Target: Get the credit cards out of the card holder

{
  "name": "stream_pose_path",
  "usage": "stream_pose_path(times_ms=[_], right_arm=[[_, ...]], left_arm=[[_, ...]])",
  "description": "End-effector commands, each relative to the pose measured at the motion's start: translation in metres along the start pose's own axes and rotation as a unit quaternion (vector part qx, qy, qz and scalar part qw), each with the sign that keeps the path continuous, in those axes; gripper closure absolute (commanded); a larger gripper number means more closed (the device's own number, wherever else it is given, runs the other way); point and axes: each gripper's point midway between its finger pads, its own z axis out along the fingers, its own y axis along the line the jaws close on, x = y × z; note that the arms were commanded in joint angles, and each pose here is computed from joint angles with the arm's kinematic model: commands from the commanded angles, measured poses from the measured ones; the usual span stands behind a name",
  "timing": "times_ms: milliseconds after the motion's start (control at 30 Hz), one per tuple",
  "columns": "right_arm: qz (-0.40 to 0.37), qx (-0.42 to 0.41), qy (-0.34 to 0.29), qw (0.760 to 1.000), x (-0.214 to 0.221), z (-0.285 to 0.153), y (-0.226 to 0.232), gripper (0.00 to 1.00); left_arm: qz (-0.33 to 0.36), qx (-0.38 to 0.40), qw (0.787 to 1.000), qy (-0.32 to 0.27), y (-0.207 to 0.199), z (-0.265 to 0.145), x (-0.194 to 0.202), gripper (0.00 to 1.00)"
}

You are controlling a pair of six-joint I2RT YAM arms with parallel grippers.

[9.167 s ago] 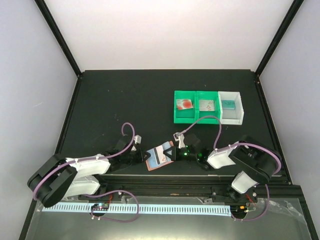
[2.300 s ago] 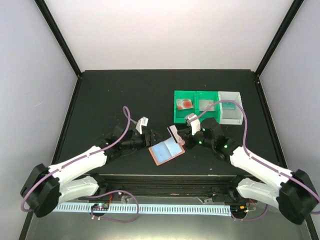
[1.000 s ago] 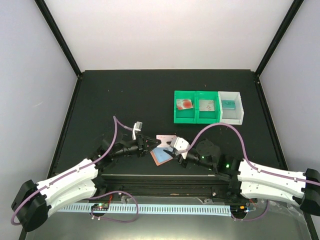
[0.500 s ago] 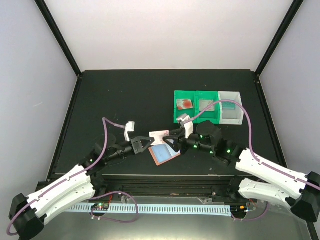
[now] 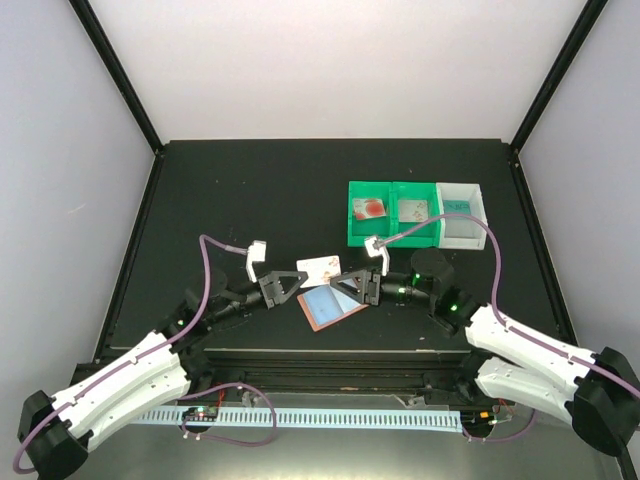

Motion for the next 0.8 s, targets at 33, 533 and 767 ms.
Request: stream_pose_path(times_ms=[33, 533, 767], right_arm=[[0.001, -0.059, -0.022, 0.998, -0.011, -0.005, 0.028, 0.75], [-0.015, -0.023, -0.059, 0.998, -0.023, -0.012, 0.019, 0.99], [-0.050, 0.069, -0.070, 0.994, -0.040, -0.027, -0.009, 0.99]], left_arm=[[0.005, 0.034, 0.999, -0.006, -0.014, 0.002, -0.003, 0.98], [-0.001, 0.022, 1.000, -0.011, -0.005, 0.000, -0.001, 0.68], [0.027, -0.039, 0.999, -0.020, 0.009, -0.005, -0.006, 0.11]])
